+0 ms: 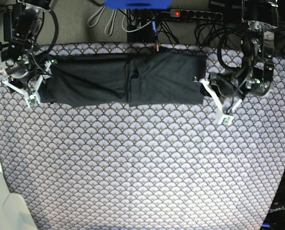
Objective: Fold the T-shirt properly
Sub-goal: 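Reposition the right gripper at the strip's other end and grasp it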
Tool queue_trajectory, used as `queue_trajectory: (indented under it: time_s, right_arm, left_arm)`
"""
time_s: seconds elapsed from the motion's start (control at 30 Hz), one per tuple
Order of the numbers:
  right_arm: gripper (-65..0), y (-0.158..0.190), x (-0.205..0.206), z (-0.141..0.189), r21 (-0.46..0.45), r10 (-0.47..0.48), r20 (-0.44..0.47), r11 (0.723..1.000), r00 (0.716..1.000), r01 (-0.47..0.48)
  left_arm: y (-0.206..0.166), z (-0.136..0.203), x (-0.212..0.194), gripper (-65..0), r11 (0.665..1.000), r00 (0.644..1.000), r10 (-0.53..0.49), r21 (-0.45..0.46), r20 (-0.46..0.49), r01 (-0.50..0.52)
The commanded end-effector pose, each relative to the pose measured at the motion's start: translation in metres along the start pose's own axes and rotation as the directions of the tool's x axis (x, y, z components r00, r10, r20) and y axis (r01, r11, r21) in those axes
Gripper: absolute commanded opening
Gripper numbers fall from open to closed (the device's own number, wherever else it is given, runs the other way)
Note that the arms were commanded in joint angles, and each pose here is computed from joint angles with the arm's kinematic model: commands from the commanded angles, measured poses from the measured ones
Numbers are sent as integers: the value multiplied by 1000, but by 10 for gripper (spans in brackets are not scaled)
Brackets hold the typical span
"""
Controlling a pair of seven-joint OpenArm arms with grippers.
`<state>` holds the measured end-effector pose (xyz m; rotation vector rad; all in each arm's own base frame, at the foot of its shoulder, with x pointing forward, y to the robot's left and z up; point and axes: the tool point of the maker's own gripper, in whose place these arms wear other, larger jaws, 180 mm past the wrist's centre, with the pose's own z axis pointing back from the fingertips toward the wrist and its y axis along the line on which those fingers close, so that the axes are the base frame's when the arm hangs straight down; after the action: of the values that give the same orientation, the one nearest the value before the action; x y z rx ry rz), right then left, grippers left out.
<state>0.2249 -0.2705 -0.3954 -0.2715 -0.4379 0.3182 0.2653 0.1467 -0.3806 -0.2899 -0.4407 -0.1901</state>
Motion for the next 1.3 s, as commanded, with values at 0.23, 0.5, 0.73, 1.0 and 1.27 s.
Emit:
queue_trajectory:
  time_s: [0.23, 0.5, 0.73, 1.0, 1.27]
  right_arm:
    - [-224, 9, 8, -1, 20, -31, 29, 999, 999, 31]
    - [-223, -42, 39, 23, -114, -44, 119, 992, 992, 58]
    - [-223, -33, 45, 47, -142, -43, 146, 988, 988, 64]
    - [-223, -6, 38, 38, -72, -91, 106, 993, 990, 98]
    - [-223, 7, 32, 29, -31, -109, 78, 993, 991, 111]
  left_arm:
    - [2, 6, 11, -645, 1000, 999, -11, 3, 35, 11]
    - [1, 6, 10, -645, 1000, 999, -11, 3, 34, 11]
    - [1, 6, 11, -645, 1000, 999, -11, 1, 35, 11]
    - [2, 5, 11, -645, 1000, 999, -8, 2, 33, 8]
    - [2, 5, 10, -645, 1000, 1000, -7, 2, 31, 7]
